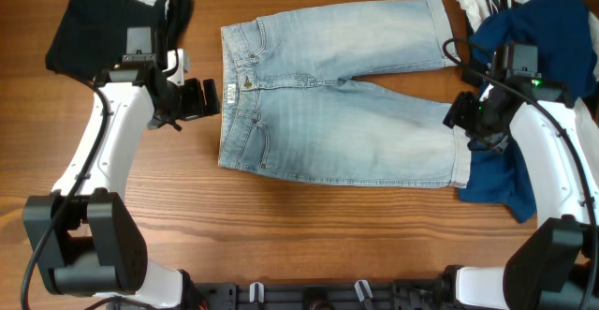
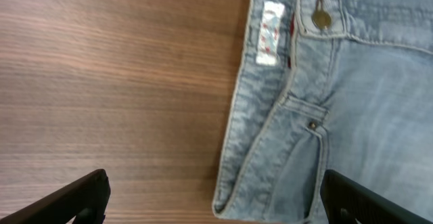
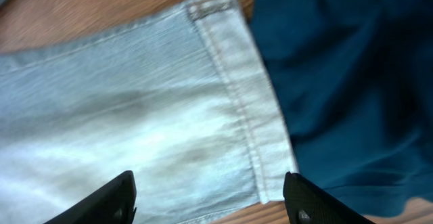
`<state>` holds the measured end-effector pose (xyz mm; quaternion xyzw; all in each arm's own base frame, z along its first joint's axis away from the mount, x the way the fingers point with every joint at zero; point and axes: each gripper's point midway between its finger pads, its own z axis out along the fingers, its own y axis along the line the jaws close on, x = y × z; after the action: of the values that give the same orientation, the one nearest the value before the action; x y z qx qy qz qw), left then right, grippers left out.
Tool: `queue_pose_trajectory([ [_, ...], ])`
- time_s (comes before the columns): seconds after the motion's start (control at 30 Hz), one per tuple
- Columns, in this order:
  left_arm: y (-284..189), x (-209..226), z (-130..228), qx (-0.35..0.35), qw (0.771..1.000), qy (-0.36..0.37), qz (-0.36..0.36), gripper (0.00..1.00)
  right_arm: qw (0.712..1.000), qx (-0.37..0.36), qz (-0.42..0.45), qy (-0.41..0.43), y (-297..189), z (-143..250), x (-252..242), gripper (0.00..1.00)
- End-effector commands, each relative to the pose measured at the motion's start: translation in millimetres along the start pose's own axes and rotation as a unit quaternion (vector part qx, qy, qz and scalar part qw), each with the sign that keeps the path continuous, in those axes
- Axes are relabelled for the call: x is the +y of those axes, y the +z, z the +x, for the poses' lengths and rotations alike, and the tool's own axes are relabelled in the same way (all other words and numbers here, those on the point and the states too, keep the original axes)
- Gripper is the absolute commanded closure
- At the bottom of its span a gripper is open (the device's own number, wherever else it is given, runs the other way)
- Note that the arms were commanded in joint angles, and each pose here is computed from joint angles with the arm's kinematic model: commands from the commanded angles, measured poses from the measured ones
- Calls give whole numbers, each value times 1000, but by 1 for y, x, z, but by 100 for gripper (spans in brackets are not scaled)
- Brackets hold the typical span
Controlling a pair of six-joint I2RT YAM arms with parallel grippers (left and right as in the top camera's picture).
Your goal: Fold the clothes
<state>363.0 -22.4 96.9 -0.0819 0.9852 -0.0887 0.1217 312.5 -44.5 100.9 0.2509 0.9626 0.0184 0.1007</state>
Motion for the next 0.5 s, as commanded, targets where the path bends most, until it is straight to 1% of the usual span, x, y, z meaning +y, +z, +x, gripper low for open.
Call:
queue_pose_trajectory([
  [0.0, 3, -16, 14, 32, 998, 6, 51, 0, 995, -21, -87, -32, -35, -2, 28, 22],
  [0.07, 15, -23, 9, 16, 998, 29, 58, 0, 994, -23, -100, -42, -41, 0, 31, 21],
  [0.13, 29, -36, 0, -5, 994, 72, 77, 0, 993, -27, -101, -54, -40, -2, 32, 21],
  [0.23, 55, -65, -14, -37, 980, 165, 105, 0, 992, -37, -104, -54, -40, -7, 34, 21],
  [0.33, 88, -99, -21, -61, 959, 251, 118, 0, 992, -47, -107, -56, -41, -12, 36, 22],
  [0.4, 106, -110, -18, -62, 953, 272, 117, 0, 991, -55, -109, -58, -42, -15, 37, 22],
  [0.47, 122, -111, -15, -58, 953, 282, 92, 0, 990, -61, -111, -61, -42, -18, 38, 22],
])
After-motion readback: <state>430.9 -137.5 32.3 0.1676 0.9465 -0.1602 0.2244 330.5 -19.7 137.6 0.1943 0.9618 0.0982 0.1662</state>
